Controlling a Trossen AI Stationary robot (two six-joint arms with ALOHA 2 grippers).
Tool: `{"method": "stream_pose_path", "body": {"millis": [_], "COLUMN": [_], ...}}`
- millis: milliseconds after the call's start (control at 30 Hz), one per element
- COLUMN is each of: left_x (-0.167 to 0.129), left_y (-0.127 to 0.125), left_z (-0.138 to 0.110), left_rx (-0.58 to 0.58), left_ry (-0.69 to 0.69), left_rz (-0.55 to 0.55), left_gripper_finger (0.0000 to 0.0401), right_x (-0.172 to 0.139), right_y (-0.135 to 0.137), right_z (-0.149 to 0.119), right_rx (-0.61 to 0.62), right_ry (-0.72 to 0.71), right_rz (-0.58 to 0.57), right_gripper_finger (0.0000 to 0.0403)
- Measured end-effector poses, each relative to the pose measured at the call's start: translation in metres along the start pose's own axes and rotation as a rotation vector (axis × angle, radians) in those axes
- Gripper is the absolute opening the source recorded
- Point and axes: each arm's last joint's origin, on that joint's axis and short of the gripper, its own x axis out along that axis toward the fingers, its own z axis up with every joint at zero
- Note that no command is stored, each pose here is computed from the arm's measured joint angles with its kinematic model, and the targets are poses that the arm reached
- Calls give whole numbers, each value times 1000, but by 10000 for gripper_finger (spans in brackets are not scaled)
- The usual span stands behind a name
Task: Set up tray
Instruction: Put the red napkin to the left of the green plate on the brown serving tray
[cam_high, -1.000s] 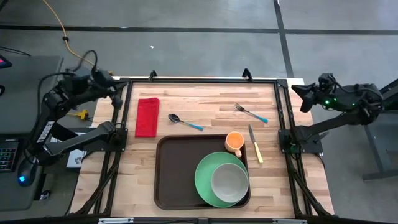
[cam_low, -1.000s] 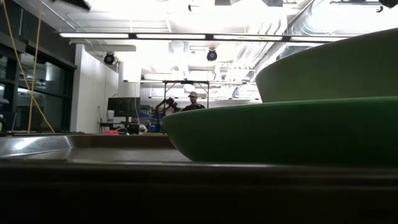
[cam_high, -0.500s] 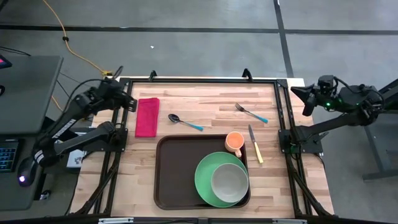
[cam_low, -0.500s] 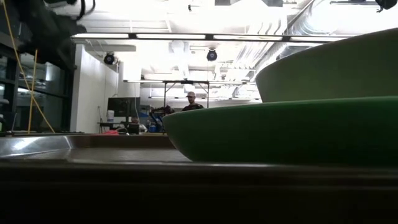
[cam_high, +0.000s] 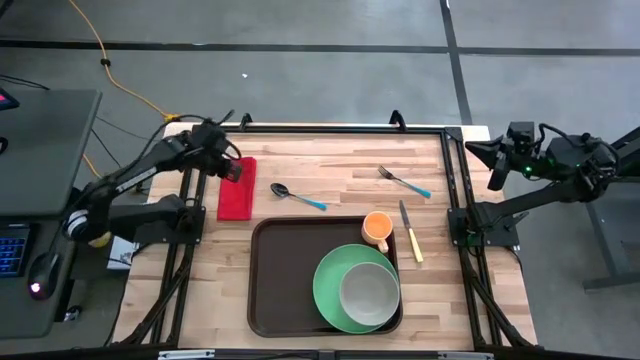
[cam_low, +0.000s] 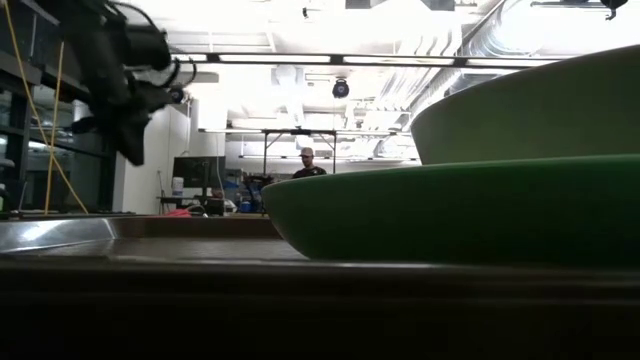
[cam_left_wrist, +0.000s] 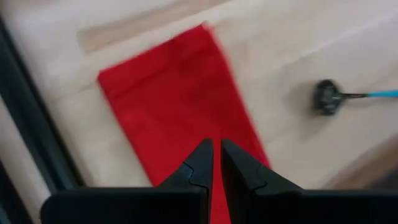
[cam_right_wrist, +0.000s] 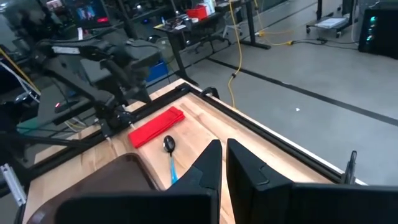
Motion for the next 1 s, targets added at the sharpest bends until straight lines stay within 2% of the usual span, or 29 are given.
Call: {"method": "stream_pose_path", "body": {"millis": [133,400,533,667,800,1000], "left_x": [12,21,26,34,42,52], "left_y": [7,27,35,43,47,49], "left_z": [7,18,21,26,32,36], "left_rx": [-70,-180,-207,-183,-166,-165], "left_ry": [45,32,50,64,67,78], "left_rz": [46,109,122,92,43,64], "left_gripper_finger": [63,63,63,66,101,199], "right_x": [0,0,0,0,0,0], "right_y": [1,2,4,5,5,6], "right_z": [0,3,5,6,6,6], "right_rx": [2,-2,-7,-3,-4,-4], "right_ry": [6,-16,-38,-44,-36,-34], "right_rz": [17,32,44,60,85,92], "right_gripper_finger": [0,0,0,0,0,0]}}
